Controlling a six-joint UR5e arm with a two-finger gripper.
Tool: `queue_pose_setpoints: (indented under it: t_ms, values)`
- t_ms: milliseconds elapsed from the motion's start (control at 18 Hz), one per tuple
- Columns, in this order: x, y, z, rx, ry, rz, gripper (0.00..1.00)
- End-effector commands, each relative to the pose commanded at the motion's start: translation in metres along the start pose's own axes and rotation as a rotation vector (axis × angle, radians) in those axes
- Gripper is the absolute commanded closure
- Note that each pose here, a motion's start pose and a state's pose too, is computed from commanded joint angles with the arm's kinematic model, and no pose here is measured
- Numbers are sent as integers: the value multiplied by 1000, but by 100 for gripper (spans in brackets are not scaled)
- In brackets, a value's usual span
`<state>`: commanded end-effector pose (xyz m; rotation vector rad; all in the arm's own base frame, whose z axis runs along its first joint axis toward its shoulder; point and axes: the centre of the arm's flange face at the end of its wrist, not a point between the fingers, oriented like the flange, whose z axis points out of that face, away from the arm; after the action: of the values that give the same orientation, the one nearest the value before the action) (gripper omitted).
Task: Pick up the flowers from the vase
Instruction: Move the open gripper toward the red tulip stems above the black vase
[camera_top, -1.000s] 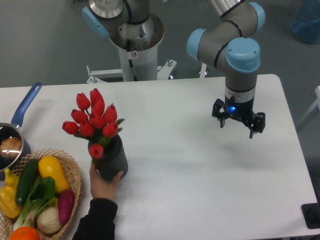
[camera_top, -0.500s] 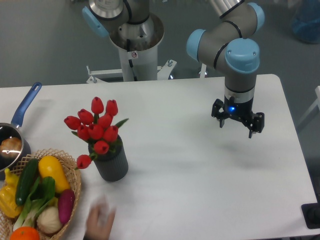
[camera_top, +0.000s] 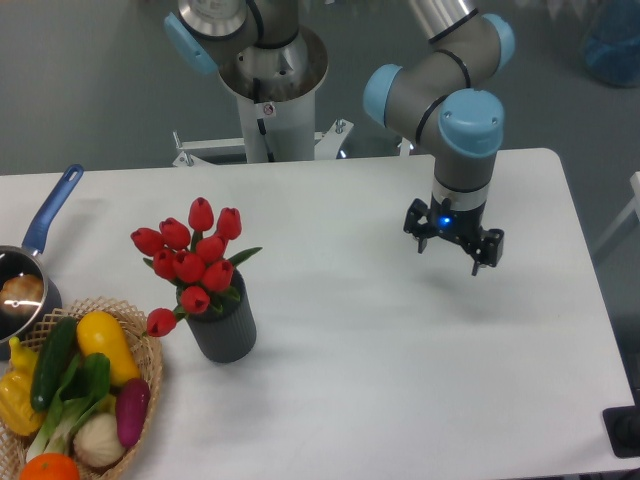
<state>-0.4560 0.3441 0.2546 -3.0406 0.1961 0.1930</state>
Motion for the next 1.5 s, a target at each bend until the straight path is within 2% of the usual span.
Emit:
queue_pose_setpoints:
  t_ms: [167, 556, 778, 1056, 1278, 1500]
  values:
    - [12, -22, 1, 44, 15, 19, 0]
    - [26, -54, -17, 332, 88, 32, 0]
    - [40, -76, -36, 414, 91, 77, 0]
    - [56, -92, -50, 457, 93, 115, 0]
    - [70, -105, -63, 569, 131, 134, 0]
    - [94, -104, -69, 668, 188, 130, 0]
